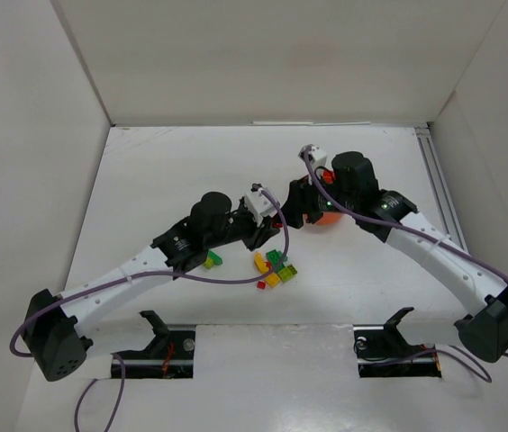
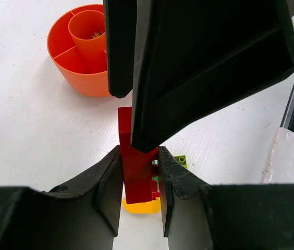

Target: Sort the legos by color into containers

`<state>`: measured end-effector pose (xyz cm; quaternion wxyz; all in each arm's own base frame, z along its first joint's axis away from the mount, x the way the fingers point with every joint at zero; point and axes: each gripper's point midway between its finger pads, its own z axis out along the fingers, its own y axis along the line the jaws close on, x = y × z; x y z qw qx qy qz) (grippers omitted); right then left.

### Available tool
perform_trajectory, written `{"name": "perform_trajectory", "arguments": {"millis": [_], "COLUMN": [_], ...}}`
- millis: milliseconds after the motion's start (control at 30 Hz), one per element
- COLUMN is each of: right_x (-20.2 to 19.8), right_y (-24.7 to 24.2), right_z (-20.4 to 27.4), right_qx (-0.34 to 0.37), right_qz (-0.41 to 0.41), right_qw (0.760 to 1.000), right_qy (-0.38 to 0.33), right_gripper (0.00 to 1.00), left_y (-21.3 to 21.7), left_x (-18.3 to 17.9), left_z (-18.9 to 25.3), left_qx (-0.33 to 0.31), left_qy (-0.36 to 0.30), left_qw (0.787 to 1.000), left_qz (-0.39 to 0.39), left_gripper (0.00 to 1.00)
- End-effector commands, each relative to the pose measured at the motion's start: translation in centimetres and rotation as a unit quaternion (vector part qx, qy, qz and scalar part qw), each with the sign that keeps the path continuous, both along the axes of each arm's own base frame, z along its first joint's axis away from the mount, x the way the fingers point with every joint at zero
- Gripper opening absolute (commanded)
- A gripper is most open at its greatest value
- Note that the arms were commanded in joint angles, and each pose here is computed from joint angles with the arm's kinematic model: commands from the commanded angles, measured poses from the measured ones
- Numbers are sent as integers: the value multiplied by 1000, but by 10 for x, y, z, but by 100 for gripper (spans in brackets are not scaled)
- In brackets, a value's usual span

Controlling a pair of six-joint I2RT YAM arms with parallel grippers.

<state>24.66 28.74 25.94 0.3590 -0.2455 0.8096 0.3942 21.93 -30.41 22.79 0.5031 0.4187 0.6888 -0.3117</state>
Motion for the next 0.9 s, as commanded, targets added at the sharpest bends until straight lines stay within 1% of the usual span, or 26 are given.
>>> {"name": "perform_trajectory", "arguments": {"millis": [0,67,300,333,367,400,467,500,600,700,733,767,800,867], "right_x": [7,8,8,6,8,8,9,9,8,6,5,9,14,19], "right_y": [10,11,14,15,17,17,18,18,18,19,18,15,13,5], "right_z": [29,25,19,19,18,18,20,20,26,26,30,29,33,36], "right_qx": [30,27,25,27,28,28,30,30,38,40,42,41,40,30], "right_qz": [-2,-2,6,11,11,11,11,11,16,21,21,11,1,-13], "right_qw": [999,999,1000,999,999,999,999,999,999,999,998,999,999,998], "right_qy": [-30,-26,-16,-14,-16,-16,-19,-19,-26,-25,-28,-30,-37,-50], "right_gripper": [63,63,63,58,39,31,23,15,0,0,0,0,0,0], "left_y": [-1,0,3,3,3,3,4,3,2,3,3,3,3,3], "left_x": [1,3,3,3,3,3,4,5,8,9,9,9,9,8], "left_z": [43,43,50,50,50,50,50,52,51,51,51,51,51,49], "left_qx": [-38,-37,-48,-48,-48,-48,-47,-50,-49,-51,-51,-53,-53,-52], "left_qy": [-46,-47,-58,-58,-58,-58,-59,-62,-63,-60,-60,-56,-56,-49], "left_qw": [998,998,997,997,997,997,997,997,997,997,997,997,997,997], "left_qz": [1,6,10,10,10,10,16,16,21,26,26,27,27,28], "left_gripper": [10,8,8,8,8,8,8,8,8,14,17,46,61,71]}}
